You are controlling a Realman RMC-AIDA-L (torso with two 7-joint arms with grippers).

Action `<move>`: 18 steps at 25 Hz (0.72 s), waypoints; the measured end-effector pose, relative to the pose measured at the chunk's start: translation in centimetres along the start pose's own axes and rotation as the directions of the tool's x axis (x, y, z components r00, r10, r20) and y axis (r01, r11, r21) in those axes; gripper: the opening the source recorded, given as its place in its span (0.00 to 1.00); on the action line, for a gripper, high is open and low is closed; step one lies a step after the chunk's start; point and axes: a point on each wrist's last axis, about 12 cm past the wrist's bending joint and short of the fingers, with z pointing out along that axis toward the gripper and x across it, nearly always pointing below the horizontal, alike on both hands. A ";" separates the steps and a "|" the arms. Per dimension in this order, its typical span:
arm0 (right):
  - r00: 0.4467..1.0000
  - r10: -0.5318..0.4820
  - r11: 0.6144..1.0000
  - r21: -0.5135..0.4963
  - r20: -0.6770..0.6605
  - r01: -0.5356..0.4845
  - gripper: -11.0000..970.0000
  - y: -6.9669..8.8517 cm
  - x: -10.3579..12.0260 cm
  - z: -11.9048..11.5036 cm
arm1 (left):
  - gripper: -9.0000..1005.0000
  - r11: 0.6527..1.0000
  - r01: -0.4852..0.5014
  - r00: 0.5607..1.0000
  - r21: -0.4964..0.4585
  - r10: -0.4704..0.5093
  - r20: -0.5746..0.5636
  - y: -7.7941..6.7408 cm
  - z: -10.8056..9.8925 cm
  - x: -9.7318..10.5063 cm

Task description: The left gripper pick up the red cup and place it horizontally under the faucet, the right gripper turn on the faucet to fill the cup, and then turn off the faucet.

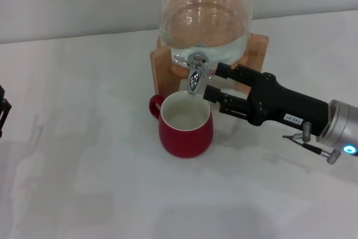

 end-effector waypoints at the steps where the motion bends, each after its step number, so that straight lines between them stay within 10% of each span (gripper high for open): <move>1: 1.000 -0.005 1.000 0.005 0.003 0.005 0.78 -0.1 -0.1 -0.1 | 0.87 1.000 0.000 1.000 0.000 0.000 0.000 0.0 0.0 0.0; 18: 0.999 -0.027 0.998 -0.050 0.046 0.029 0.78 1.2 -0.5 -1.4 | 0.87 1.000 -0.002 1.000 0.002 0.002 -0.009 0.0 0.2 0.1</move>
